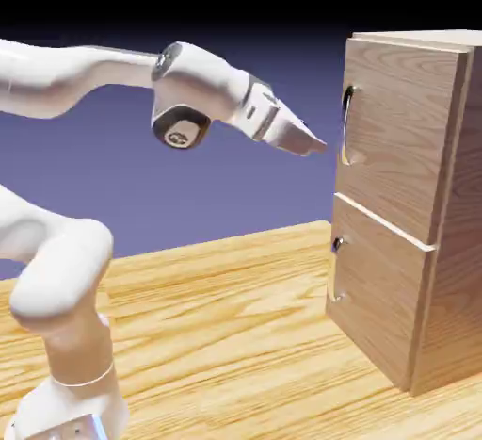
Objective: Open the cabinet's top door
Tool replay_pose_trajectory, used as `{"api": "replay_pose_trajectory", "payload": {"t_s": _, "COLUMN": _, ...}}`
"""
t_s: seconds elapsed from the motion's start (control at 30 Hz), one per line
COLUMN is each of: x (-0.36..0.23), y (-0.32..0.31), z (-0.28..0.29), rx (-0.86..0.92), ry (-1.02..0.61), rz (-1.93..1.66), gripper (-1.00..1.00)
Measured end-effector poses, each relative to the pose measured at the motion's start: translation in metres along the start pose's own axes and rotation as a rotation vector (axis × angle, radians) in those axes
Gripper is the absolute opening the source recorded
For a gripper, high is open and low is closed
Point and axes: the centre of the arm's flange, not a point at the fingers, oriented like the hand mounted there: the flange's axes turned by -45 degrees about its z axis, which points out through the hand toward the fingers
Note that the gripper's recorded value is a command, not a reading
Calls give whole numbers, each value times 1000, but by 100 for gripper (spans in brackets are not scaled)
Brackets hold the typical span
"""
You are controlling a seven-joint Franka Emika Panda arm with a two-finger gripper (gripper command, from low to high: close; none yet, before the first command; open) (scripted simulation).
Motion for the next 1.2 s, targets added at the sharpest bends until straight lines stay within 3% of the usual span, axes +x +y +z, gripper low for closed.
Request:
{"api": "replay_pose_trajectory", "payload": {"t_s": 0.53, "x": -4, "y": -51, "z": -6, "rx": 36, "ry": 233, "rz": -16, "gripper": 0}}
{"api": "replay_pose_trajectory", "payload": {"t_s": 1.2, "x": -48, "y": -78, "z": 95, "rx": 55, "ry": 449, "rz": -160, "gripper": 0}}
